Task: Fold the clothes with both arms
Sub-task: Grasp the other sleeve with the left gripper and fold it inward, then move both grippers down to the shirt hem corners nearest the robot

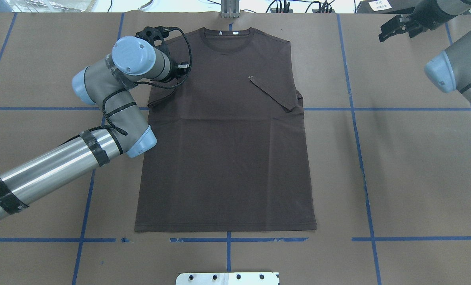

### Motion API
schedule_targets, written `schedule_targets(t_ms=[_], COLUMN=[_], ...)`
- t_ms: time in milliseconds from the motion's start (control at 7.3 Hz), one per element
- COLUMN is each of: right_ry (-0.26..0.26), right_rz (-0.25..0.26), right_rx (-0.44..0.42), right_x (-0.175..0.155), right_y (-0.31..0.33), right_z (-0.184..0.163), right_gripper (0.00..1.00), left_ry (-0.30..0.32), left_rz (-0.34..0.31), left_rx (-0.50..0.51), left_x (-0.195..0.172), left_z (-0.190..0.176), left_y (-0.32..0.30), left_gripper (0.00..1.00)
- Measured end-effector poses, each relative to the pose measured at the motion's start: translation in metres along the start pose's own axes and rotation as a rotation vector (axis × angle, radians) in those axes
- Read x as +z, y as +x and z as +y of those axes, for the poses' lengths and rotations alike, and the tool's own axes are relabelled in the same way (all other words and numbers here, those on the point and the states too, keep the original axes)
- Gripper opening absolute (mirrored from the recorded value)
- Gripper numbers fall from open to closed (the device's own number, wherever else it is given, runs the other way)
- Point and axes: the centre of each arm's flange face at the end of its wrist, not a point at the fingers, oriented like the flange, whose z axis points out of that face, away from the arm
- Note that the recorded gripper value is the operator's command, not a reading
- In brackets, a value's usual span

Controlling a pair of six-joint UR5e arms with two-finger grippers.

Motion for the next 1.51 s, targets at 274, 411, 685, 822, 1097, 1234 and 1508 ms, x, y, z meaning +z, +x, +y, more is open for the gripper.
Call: schedule_targets(t_ms=[274, 411, 685, 822, 1097, 1234, 1508], right_ry=[0.002, 0.007, 0.028, 0.046, 0.068, 0.07, 0.063], right_rz=[-0.001, -0.007, -0.037, -0.044, -0.044, -0.05, -0.044], right_rx=[0.0, 0.011, 0.096, 0.14, 0.21, 0.241, 0.292], right_x=[-0.001, -0.003, -0.005, 0.0, 0.02, 0.022, 0.018], right_y=[-0.001, -0.007, -0.062, -0.108, -0.195, -0.226, -0.265], right_z=[0.0, 0.0, 0.028, 0.061, 0.161, 0.217, 0.338], right_gripper=[1.0, 1.0, 1.0, 1.0, 1.0, 1.0, 1.0], left_ry=[-0.002, -0.003, -0.025, -0.042, -0.091, -0.128, -0.192], left_rz=[0.004, 0.014, 0.037, 0.062, 0.118, 0.136, 0.145], left_rx=[0.065, 0.107, 0.17, 0.185, 0.209, 0.198, 0.139], left_x=[-0.001, -0.008, -0.046, -0.073, -0.115, -0.128, -0.16], left_z=[0.004, 0.004, 0.012, 0.027, 0.084, 0.12, 0.201], left_y=[0.002, 0.006, 0.008, -0.004, -0.033, -0.044, -0.074], left_gripper=[1.0, 1.0, 1.0, 1.0, 1.0, 1.0, 1.0])
